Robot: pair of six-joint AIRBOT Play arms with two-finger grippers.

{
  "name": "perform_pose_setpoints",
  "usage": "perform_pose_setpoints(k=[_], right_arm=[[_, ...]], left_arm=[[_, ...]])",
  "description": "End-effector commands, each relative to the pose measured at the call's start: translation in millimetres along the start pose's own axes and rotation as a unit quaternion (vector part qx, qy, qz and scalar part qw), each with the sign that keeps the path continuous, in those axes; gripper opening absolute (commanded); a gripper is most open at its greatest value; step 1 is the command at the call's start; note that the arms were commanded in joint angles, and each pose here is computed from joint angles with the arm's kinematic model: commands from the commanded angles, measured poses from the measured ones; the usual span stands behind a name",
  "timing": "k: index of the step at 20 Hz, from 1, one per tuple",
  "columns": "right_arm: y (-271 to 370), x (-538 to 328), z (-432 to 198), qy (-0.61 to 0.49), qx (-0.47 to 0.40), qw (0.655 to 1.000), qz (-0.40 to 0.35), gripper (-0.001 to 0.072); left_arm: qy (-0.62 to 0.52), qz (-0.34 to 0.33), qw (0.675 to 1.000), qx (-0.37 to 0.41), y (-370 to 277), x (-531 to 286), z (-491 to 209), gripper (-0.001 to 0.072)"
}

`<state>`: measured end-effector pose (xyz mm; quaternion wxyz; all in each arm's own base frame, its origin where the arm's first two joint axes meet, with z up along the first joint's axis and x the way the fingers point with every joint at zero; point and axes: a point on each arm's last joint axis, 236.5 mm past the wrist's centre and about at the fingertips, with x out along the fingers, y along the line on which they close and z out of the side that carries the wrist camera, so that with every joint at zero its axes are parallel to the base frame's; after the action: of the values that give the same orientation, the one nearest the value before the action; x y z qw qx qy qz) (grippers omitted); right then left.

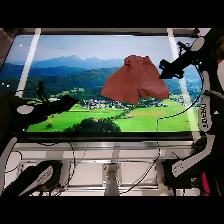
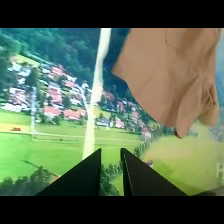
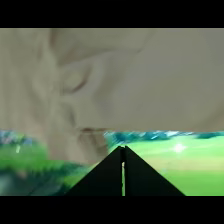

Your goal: Fold the clothes and pants, and hang the long-sleeved shirts on hangers.

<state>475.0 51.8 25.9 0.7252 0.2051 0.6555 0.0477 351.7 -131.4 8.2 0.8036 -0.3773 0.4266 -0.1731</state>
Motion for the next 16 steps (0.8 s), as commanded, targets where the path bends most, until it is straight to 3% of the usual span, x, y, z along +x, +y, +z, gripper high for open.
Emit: perform_pose_setpoints(k=[1,3,7,11,12,14,16], right_arm=[[82,34,-62,0.103,-0.069,0.979,0.162,0.0006],[115,59,-92,0.116,-0.07,0.968,0.211,0.0005],[134,81,-124,0.039,-0.016,0.974,0.223,0.0005],[104,106,-147,-0.045,0.168,0.966,0.192,0.0018],[97,115,-145,-0.061,0.216,0.956,0.187,0.0078],[95,128,-138,-0.086,0.252,0.946,0.182,0.0415],[98,131,-126,-0.115,0.262,0.94,0.188,0.0449]], left_arm=[[0.0,-0.004,0.999,0.031,-10,7,-5,0.0192],[0.0,-0.004,0.999,0.031,-10,7,-5,0.0426],[0.004,-0.007,0.999,0.032,-11,7,-7,0.0442],[0.004,-0.007,0.999,0.032,-11,7,-7,0.0448],[0.004,-0.007,0.999,0.032,-11,7,-7,0.0448],[0.004,-0.007,0.999,0.032,-11,7,-7,0.0448],[0.005,-0.007,0.999,0.032,-11,7,-7,0.0448]])
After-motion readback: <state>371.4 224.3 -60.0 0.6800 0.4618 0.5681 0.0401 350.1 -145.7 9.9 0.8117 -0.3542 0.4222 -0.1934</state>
